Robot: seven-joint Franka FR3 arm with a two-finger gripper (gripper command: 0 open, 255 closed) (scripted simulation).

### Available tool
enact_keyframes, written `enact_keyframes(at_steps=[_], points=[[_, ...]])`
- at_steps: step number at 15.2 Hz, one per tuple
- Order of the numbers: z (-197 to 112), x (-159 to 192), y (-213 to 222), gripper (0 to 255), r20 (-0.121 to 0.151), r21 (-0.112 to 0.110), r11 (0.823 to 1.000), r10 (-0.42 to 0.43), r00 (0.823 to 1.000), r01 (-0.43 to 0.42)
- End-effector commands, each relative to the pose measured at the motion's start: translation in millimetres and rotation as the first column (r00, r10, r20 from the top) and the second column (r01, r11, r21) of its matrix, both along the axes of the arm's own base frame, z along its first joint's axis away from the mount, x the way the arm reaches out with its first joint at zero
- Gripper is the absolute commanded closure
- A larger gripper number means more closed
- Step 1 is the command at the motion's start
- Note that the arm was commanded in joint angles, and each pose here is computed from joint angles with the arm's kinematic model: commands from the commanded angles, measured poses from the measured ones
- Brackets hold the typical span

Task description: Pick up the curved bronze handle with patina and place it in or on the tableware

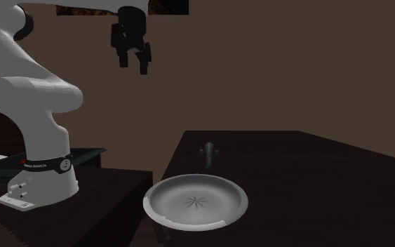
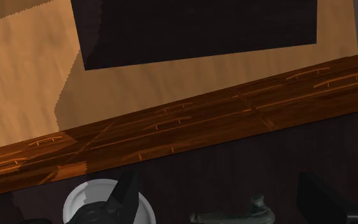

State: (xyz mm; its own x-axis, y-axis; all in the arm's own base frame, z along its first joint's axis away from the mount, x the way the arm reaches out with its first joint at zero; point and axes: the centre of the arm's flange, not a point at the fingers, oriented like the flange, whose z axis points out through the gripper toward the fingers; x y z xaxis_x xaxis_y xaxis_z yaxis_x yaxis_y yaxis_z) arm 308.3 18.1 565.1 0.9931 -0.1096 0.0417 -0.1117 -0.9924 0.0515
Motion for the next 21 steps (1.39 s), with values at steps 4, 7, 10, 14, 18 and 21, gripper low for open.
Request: enact_keyframes(at_steps=[4, 7, 10, 14, 18, 21], points=[[-25, 30, 8, 0, -0.002, -0.007, 0.999, 0.041, 0.999, -0.041], [-50, 59, 16, 0, -0.004, -0.014, 0.997, 0.081, 0.997, -0.081], [-75, 89, 26, 0, -0.007, -0.020, 0.992, 0.122, 0.993, -0.122], [-109, 127, 40, 0, -0.010, -0.029, 0.984, 0.175, 0.984, -0.175], [-143, 164, 56, 0, -0.015, -0.038, 0.973, 0.228, 0.973, -0.229], [-169, 191, 69, 0, -0.018, -0.044, 0.962, 0.268, 0.963, -0.268]])
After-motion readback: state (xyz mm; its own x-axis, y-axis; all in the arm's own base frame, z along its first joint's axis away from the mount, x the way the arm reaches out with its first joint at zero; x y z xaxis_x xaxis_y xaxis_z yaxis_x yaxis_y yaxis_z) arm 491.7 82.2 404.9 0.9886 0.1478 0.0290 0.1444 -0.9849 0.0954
